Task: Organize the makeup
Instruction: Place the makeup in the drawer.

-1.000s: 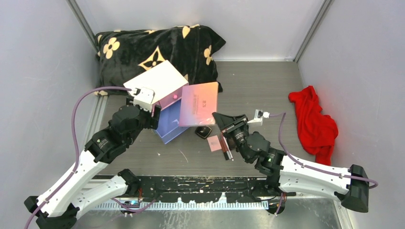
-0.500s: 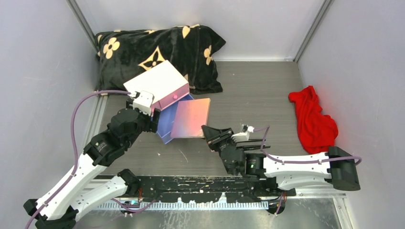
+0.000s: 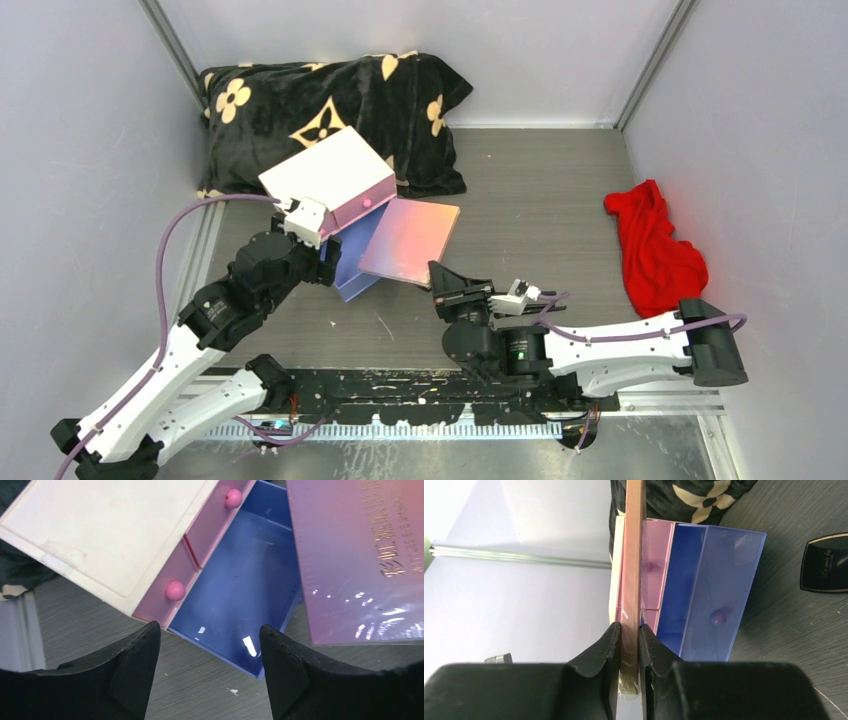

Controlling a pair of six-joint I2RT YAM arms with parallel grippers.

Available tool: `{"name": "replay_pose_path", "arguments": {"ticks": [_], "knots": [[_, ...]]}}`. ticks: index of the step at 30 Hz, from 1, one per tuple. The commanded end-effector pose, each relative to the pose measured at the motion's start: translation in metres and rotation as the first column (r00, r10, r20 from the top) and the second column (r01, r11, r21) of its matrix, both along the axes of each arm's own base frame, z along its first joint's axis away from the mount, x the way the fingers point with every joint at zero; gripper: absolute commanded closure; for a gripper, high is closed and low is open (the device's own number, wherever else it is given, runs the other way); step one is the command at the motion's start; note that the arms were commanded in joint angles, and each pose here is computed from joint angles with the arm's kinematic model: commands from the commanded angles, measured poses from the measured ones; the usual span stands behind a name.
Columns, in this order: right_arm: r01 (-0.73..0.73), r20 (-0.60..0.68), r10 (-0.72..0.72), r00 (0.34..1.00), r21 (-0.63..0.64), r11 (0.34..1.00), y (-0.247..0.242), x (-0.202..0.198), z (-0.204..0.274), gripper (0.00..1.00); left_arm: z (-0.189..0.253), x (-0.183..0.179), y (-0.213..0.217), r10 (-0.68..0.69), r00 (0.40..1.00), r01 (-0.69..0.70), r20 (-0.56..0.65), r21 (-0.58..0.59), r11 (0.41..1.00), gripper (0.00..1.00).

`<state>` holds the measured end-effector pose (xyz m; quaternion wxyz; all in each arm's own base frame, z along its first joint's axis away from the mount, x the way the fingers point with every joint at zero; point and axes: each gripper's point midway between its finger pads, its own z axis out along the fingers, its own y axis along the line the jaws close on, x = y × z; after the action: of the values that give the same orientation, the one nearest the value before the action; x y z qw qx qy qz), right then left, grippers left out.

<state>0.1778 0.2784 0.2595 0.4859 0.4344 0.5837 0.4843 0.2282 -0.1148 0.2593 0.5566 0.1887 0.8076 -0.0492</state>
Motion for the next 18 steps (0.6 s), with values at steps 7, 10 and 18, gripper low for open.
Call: {"name": "replay_pose_path", "arguments": {"ticks": [7,10,18], "knots": [[0.185,0.042,-0.191,0.981,0.117,0.976,-0.006,0.009,0.031,0.99,0.030,0.001,-0.021,-0.079,0.991,0.093,0.111,-0.134,0.987,0.26],[0.189,0.047,-0.196,0.980,0.116,0.975,-0.002,0.010,0.022,0.99,0.031,0.000,-0.020,-0.082,0.990,0.096,0.113,-0.128,0.987,0.27],[0.186,0.048,-0.192,0.980,0.108,0.977,0.036,0.011,0.019,0.99,0.033,-0.003,-0.018,-0.084,0.989,0.099,0.118,-0.128,0.987,0.27]]}}
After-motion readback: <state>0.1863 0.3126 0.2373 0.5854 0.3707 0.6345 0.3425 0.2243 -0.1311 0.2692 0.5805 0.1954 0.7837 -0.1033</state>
